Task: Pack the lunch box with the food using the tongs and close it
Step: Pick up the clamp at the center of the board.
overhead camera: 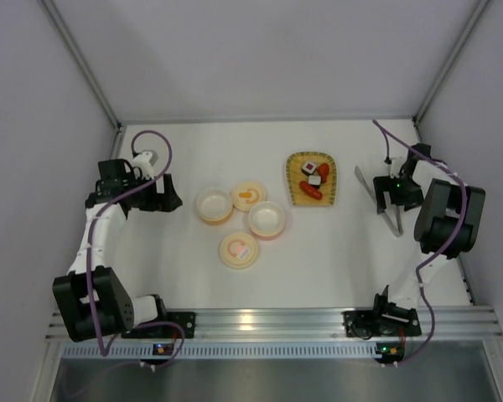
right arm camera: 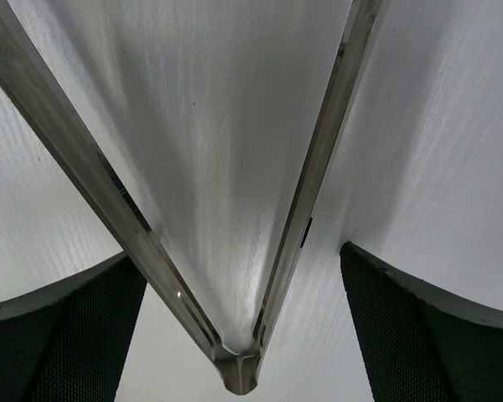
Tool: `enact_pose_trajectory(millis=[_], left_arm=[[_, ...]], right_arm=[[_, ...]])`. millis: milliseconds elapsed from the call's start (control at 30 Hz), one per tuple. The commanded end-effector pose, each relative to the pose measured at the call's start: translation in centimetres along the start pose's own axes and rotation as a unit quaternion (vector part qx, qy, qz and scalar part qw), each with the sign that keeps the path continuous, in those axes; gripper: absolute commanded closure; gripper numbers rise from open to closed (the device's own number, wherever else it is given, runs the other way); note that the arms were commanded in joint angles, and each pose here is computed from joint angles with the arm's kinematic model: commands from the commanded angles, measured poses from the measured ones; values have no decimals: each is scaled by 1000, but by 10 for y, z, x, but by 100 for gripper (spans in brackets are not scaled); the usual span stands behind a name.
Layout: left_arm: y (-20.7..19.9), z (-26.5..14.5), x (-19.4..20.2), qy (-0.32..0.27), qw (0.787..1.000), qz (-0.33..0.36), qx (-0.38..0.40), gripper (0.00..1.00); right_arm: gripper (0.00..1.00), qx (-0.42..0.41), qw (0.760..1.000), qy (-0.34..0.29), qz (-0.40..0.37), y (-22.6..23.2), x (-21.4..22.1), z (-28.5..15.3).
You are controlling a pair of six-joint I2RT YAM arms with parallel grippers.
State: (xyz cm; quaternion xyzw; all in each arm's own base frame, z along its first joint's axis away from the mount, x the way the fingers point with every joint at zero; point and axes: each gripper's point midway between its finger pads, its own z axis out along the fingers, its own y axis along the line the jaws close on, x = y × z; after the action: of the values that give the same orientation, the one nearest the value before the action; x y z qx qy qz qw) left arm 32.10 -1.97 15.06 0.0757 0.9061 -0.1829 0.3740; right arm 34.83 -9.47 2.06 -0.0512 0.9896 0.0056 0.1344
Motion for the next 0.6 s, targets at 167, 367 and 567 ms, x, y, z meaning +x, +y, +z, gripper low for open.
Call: enact_pose_trajectory(millis=[167,367,567], left_arm=[[0,9,-9,-20,1000,11,16,2],[1,10,-10,-19,1000,11,16,2],[1,10,-10,-18,1000,10,15,2]], right_arm=[[9,0,999,-40,0,-2,-24,15],[11,-20,999,-34,6,4,-23,22],[11,-34,999,-39,11,9,-29,24]])
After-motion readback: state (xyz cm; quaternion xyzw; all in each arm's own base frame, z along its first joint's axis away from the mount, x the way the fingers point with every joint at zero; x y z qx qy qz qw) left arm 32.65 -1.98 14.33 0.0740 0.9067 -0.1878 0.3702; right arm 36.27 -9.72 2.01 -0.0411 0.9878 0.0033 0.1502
